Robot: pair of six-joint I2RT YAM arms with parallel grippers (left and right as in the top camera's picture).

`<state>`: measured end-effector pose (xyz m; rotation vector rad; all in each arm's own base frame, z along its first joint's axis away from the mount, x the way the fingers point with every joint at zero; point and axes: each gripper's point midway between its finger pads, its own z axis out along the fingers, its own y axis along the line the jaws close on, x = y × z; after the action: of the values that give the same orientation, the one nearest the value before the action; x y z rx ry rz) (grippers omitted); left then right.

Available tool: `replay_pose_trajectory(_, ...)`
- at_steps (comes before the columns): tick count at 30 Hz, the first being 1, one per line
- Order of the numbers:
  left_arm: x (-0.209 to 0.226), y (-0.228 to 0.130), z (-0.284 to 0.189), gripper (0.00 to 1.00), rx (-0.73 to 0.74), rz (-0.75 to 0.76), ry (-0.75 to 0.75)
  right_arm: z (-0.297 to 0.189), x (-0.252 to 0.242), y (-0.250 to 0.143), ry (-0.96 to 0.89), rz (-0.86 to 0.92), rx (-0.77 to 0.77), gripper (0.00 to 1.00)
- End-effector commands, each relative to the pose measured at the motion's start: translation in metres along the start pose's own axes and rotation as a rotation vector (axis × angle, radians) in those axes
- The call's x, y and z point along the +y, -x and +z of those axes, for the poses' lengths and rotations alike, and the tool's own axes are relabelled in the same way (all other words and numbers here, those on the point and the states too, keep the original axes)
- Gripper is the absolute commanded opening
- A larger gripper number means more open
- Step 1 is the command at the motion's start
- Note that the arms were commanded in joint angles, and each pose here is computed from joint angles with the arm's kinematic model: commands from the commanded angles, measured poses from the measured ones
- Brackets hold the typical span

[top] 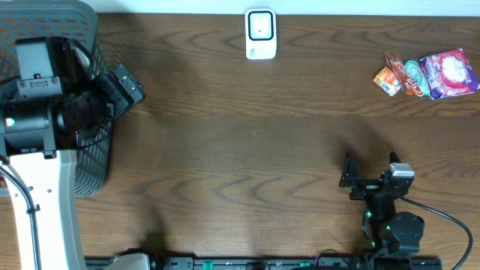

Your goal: Scan the item barcode

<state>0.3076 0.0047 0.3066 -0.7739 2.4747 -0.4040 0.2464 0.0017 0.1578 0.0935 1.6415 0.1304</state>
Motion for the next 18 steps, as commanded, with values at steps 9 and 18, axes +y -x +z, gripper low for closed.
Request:
replay_pose_trajectory(9,0.0022,0.0013,-0.0018,0.98,-0.008,0.007,0.009,-0.0003,-0.0033,-0.0005,-0.021,-0.092,0.000,0.99)
replay_pose_trajectory(18,0.0022,0.0012,-0.0018,0.98,-0.008,0.007,0.009,-0.0001,0.0058,-0.0023,0.016,-0.156,0.005,0.99)
